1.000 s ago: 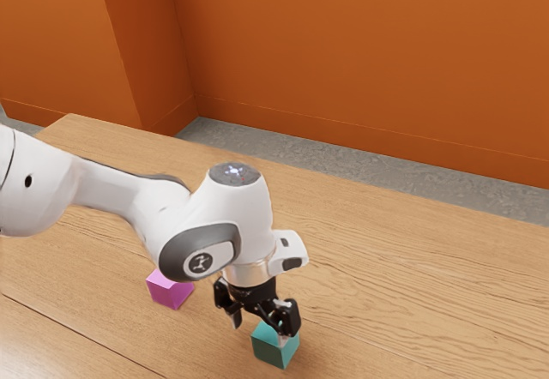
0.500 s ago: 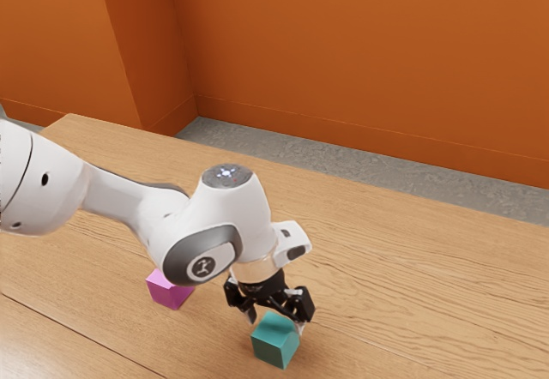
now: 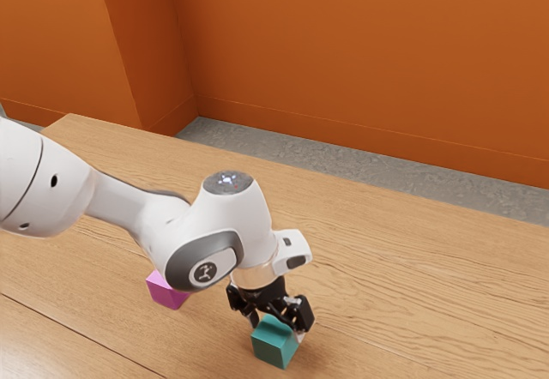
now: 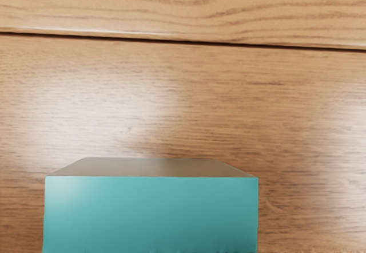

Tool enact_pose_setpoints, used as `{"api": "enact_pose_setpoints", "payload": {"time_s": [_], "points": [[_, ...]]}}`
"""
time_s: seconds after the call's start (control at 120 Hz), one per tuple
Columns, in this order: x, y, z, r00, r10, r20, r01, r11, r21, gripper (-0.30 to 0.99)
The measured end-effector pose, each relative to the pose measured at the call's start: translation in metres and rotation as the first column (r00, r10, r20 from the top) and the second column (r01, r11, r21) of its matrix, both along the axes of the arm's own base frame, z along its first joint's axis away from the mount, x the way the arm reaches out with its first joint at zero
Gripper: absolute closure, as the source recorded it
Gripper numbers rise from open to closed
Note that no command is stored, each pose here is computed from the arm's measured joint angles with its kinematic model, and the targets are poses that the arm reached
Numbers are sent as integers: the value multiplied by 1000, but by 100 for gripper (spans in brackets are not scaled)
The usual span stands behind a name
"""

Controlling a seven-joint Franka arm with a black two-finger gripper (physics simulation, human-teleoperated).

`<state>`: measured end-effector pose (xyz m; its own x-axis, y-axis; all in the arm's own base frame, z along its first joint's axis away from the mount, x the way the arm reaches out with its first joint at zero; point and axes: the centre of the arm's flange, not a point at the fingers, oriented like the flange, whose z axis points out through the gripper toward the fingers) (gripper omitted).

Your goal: Pick up the blue block with one arm, and put the blue block on the pink block with one arm

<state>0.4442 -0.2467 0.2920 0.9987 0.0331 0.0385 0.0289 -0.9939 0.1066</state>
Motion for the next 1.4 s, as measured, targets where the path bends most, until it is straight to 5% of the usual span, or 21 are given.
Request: {"api": "enact_pose_setpoints", "payload": {"time_s": [0.633,0.925,1.4], "points": [[-4,3,-21,997,-76,-34,76,997,18,8],[-6,4,-28,995,-93,-48,94,995,24,26],[-5,8,5,996,-88,2,88,995,56,40]]}}
